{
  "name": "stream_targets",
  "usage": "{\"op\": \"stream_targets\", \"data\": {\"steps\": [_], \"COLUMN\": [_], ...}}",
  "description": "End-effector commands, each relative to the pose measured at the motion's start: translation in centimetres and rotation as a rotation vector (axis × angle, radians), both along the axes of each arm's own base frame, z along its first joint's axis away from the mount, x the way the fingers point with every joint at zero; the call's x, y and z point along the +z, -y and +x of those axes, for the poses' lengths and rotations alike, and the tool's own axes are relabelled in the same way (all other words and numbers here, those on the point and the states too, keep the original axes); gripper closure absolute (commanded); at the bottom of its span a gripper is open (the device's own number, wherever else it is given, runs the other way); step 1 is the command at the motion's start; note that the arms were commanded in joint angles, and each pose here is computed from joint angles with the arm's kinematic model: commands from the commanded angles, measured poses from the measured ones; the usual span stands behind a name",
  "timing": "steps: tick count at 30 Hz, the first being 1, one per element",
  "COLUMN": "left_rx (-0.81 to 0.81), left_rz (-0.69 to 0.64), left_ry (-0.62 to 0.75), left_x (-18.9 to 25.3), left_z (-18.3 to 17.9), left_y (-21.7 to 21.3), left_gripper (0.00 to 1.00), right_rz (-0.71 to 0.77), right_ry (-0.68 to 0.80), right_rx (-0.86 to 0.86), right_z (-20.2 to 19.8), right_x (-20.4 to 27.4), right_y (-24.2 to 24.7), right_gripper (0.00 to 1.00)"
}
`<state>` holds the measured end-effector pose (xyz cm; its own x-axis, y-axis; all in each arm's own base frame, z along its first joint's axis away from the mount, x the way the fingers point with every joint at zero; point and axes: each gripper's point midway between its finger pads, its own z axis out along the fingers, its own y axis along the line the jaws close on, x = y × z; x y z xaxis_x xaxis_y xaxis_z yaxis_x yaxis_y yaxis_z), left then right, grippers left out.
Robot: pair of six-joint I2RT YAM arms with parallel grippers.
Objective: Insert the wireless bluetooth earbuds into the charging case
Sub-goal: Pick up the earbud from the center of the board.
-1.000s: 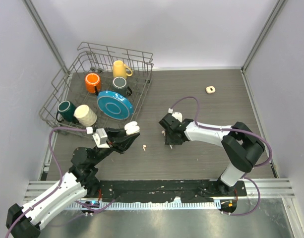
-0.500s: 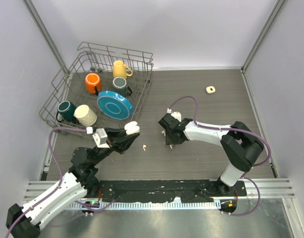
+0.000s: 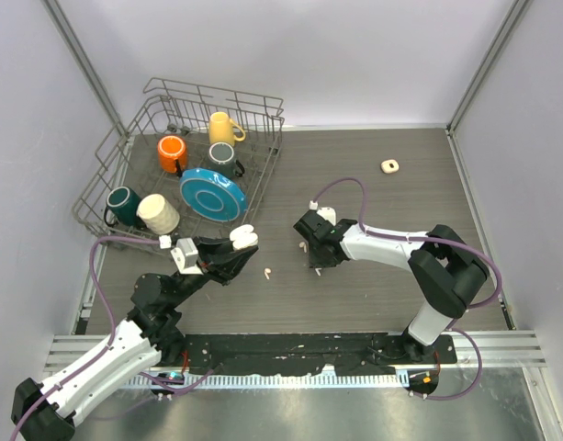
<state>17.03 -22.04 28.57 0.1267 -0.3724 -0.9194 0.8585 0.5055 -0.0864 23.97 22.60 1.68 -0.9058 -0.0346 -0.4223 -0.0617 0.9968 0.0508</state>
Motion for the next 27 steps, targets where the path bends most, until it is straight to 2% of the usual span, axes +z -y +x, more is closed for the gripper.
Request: {"op": "stream_targets", "data": {"steps": [1,8,19,27], "left_rx": [0.017,0.024,0.044,0.035], "left_rz": [-0.044,-0.047,-0.057,-0.067], "left_ry": [0.05,0.046,0.044,0.044], "left_x": [1.4,1.4,1.5,1.8], "left_z": [-0.2,-0.2,0.2,0.3], "left_y": [-0.5,-0.7,-0.9,-0.5], "left_gripper": [1.0,1.0,1.0,1.0], "right_rz": [-0.012,0.048,0.394,0.632], "right_ry": [0.003,0.088,0.6,0.868], "right_rx": [-0.009,-0.013,-0.162,-0.127], "right_z": [0.0,1.0,2.6,1.0], "right_x": [0.0,2.5,15.8,26.0], "right_y": [0.2,-0.5,-0.6,-2.1], "right_gripper": [0.86,0.98,0.99,0.99]}}
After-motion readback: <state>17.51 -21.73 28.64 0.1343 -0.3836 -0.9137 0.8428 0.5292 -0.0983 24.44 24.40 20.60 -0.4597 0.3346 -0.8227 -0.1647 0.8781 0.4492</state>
